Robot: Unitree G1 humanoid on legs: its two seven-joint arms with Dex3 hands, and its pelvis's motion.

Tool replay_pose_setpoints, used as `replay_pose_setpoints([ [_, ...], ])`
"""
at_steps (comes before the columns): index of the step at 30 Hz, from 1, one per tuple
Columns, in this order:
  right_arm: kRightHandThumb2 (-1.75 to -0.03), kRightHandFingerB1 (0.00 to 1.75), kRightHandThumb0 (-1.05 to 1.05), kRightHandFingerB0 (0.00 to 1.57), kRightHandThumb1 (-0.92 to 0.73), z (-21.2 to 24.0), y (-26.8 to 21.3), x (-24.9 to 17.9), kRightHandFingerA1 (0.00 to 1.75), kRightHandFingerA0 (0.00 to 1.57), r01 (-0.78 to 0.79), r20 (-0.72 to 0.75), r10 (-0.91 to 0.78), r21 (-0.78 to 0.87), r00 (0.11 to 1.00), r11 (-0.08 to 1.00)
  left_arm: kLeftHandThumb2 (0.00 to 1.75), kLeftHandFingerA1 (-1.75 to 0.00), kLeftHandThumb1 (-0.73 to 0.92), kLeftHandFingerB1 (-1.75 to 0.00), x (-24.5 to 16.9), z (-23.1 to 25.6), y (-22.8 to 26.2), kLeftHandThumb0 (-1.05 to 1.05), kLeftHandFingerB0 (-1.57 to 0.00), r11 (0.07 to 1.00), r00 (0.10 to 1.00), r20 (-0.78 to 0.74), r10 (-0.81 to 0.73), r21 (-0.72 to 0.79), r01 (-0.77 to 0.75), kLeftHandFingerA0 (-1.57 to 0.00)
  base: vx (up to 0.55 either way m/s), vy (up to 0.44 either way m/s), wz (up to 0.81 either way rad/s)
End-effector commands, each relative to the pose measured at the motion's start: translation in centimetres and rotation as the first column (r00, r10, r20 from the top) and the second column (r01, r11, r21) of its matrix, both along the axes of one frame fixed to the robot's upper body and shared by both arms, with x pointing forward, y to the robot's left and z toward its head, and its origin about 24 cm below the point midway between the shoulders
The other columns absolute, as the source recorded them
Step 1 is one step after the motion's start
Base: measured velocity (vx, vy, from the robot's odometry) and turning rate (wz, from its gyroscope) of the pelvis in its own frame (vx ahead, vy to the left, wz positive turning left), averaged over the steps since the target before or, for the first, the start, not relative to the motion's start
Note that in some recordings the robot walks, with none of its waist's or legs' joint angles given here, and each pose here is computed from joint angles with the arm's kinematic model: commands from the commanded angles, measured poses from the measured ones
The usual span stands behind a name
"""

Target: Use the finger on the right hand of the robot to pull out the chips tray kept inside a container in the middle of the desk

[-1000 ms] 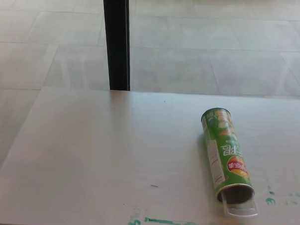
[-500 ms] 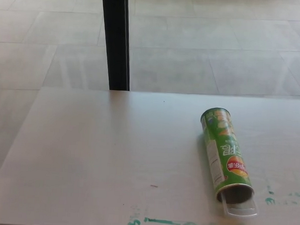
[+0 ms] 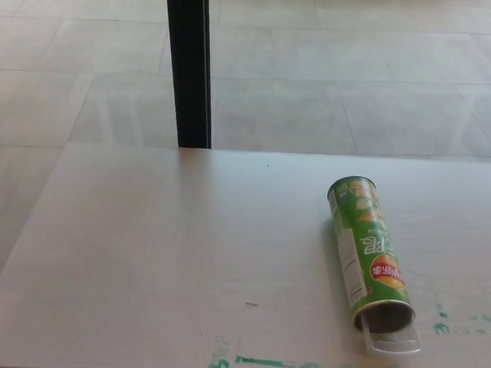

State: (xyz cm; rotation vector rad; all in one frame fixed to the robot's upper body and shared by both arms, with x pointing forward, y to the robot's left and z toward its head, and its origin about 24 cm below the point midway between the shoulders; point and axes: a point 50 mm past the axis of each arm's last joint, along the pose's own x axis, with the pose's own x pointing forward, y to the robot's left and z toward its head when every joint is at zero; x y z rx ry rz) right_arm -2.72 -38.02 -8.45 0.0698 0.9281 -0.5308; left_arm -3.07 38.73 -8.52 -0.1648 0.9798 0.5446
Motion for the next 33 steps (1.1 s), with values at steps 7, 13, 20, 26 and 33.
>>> replay_pose_setpoints([
  [7,-0.63,0.40,-0.73,0.46,-0.76,0.6,-0.8,0.2,0.63,0.53,-0.008,0.010,0.008,-0.027,1.000,1.000,0.62,-0.62,0.71,-0.44,0.0,0.8,0.8,-0.70,-0.36,0.999,1.000,0.016,-0.011,0.033,0.011,-0.36,0.00,0.000,0.00],
  [13,-0.63,0.40,-0.73,0.46,-0.76,0.5,-0.7,0.1,0.63,0.53,-0.009,0.007,0.010,-0.025,1.000,1.000,0.62,-0.62,0.71,-0.44,-0.1,0.9,0.9,-0.70,-0.36,0.999,1.000,0.013,-0.009,0.035,0.009,-0.36,0.00,0.000,0.00],
  [20,-0.63,0.40,-0.73,0.46,-0.76,0.5,-0.6,0.0,0.63,0.53,-0.009,0.002,0.009,-0.022,1.000,1.000,0.62,-0.62,0.71,-0.44,-0.3,1.0,1.1,-0.70,-0.36,0.999,1.000,0.010,-0.009,0.038,0.008,-0.36,0.00,0.000,0.00],
  [26,-0.63,0.40,-0.73,0.46,-0.76,0.5,-0.6,-0.1,0.63,0.53,-0.007,0.003,0.007,-0.023,1.000,1.000,0.62,-0.62,0.71,-0.44,-0.2,0.9,1.0,-0.70,-0.36,0.999,1.000,0.010,-0.011,0.036,0.010,-0.36,0.00,0.000,0.00],
  [33,-0.63,0.40,-0.73,0.46,-0.76,0.7,-0.8,-1.1,0.63,0.53,0.004,-0.012,-0.004,-0.029,1.000,1.000,0.62,-0.62,0.71,-0.44,-0.4,0.8,0.8,-0.70,-0.36,0.999,1.000,-0.007,-0.019,0.029,0.019,-0.36,0.00,0.000,0.00],
])
